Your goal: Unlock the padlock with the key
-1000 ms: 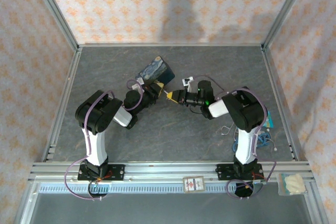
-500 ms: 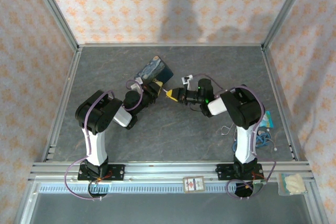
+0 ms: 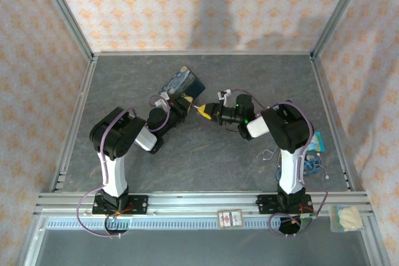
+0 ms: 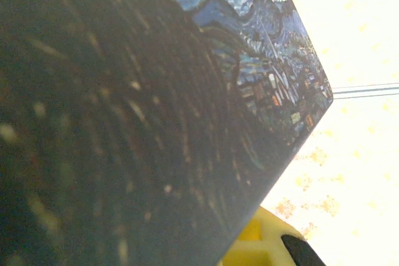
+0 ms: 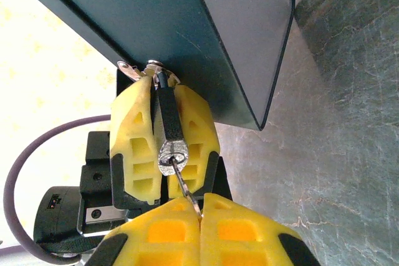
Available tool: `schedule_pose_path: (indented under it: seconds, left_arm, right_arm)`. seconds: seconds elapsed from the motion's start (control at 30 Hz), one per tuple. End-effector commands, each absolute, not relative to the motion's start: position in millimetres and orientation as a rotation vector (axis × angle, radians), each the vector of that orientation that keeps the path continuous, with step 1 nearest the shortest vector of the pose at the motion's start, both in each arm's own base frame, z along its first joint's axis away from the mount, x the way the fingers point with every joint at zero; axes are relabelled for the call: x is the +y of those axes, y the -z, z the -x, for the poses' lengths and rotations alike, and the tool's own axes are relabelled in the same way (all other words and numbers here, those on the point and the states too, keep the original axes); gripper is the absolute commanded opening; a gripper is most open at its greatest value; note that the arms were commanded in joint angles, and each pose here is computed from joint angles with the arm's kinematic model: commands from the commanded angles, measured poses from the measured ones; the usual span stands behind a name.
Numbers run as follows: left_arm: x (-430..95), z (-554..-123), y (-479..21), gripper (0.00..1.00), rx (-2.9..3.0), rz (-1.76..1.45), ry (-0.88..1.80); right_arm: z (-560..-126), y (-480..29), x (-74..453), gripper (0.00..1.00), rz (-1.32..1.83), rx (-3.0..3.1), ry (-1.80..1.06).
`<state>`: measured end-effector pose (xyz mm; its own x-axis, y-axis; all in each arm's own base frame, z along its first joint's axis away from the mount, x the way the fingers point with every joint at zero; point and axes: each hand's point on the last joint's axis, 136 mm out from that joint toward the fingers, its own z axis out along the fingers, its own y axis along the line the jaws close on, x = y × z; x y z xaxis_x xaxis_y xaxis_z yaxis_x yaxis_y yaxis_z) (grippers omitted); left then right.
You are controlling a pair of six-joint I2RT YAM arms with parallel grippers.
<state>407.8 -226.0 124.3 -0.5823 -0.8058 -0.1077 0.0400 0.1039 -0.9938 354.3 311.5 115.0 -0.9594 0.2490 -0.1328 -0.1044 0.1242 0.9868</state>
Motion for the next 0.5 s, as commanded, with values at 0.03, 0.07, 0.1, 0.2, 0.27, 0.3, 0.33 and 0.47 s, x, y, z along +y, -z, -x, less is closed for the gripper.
schedule_pose_path:
  seconds: [0.03, 0.07, 0.1, 0.2, 0.27, 0.3, 0.33, 0.47]
  left_arm:
    - [-273.2, -368.8, -135.9, 0.0, 1.791, 0.591, 1.733]
    - [-272.2, -370.1, -132.7, 0.0, 1.8, 0.608, 1.723]
    - [-272.8, -370.9, -129.5, 0.0, 1.815, 0.63, 1.72]
    - [-273.1, -372.7, -135.9, 0.0, 1.82, 0.657, 1.726]
    - [-272.7, -374.4, -138.2, 0.0, 1.819, 0.671, 1.719]
    - [-271.6, -374.8, -138.6, 0.0, 1.819, 0.68, 1.71]
    - [-269.5, -375.7, -140.1, 0.0, 1.811, 0.69, 1.703]
    - [-262.6, -376.9, -143.6, 0.0, 1.778, 0.726, 1.685]
  right_arm:
    - [-374.4, -167.4, 309.0, 0.0, -0.085, 1.871, -1.848]
    - [-373.4, -167.8, 309.5, 0.0, -0.064, 1.867, -1.828]
    - [-372.5, -166.9, 310.7, 0.0, -0.043, 1.868, -1.805]
    - [-369.6, -165.1, 315.3, 0.0, 0.018, 1.87, -1.752]
    - [-368.3, -166.8, 317.3, 0.0, 0.034, 1.858, -1.745]
    - [-368.1, -167.0, 317.9, 0.0, 0.037, 1.853, -1.741]
    - [-368.3, -166.2, 318.5, 0.0, 0.03, 1.855, -1.74]
    - [-368.2, -167.7, 321.2, 0.0, -0.019, 1.852, -1.756]
